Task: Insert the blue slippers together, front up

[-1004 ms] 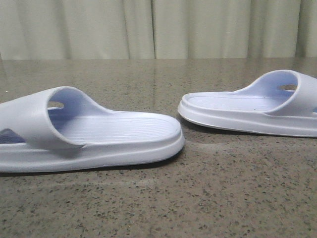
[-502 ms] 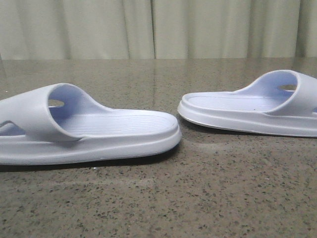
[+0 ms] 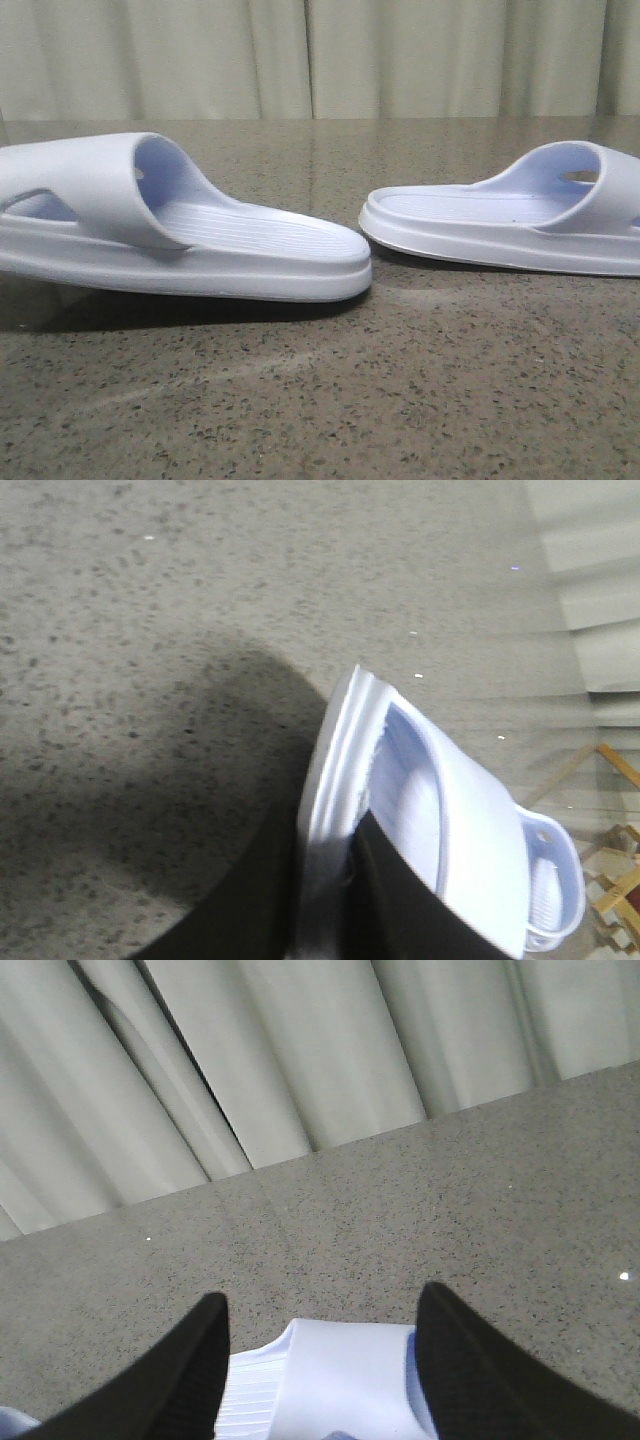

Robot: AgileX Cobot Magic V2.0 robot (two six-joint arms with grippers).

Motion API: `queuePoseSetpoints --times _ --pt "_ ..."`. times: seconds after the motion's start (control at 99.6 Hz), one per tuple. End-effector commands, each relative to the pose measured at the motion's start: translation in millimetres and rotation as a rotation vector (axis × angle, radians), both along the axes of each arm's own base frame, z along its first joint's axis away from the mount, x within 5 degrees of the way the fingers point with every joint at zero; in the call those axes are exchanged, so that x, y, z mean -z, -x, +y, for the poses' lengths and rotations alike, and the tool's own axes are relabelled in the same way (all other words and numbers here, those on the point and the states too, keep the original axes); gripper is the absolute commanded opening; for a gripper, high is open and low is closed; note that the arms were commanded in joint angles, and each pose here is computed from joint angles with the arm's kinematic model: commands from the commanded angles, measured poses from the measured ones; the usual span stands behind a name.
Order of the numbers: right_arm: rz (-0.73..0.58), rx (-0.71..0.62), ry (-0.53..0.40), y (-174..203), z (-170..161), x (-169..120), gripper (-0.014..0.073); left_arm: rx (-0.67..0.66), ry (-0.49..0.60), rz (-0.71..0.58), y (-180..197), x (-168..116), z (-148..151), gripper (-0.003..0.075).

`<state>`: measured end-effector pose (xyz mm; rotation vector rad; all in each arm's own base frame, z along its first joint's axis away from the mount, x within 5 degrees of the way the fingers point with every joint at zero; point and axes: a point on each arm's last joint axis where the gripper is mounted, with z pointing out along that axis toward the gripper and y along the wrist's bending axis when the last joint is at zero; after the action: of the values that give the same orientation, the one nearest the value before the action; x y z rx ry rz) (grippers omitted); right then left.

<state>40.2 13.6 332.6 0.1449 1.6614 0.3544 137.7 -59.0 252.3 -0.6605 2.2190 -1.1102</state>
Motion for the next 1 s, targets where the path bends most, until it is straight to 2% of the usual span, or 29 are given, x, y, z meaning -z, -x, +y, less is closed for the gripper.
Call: queuePoseSetpoints --times 0.0,0.191,0.361,0.623,0.994 --pt "-0.089 0.025 -0.016 -1.9 -1.9 -16.6 0.0351 -0.011 0.062 -0.081 3.6 -20.0 -1.4 0.0016" --pt "-0.073 0.026 -0.030 -5.0 -1.9 -16.0 0.0351 -0.016 0.104 -0.169 18.0 -33.8 -0.2 0.0016" --pt "-0.022 0.041 -0.054 -15.2 -3.2 -13.4 0.0351 -0.019 0.127 -0.199 23.4 -38.7 0.2 0.0016" --pt "0.136 0.134 -0.141 -45.8 -10.4 -2.4 0.0351 -0.019 0.125 -0.199 23.4 -38.7 0.2 0.0016" --pt "0.382 0.185 -0.246 -97.3 -11.6 24.7 0.0351 -0.019 0.125 -0.199 23.4 -38.7 0.2 0.0016"
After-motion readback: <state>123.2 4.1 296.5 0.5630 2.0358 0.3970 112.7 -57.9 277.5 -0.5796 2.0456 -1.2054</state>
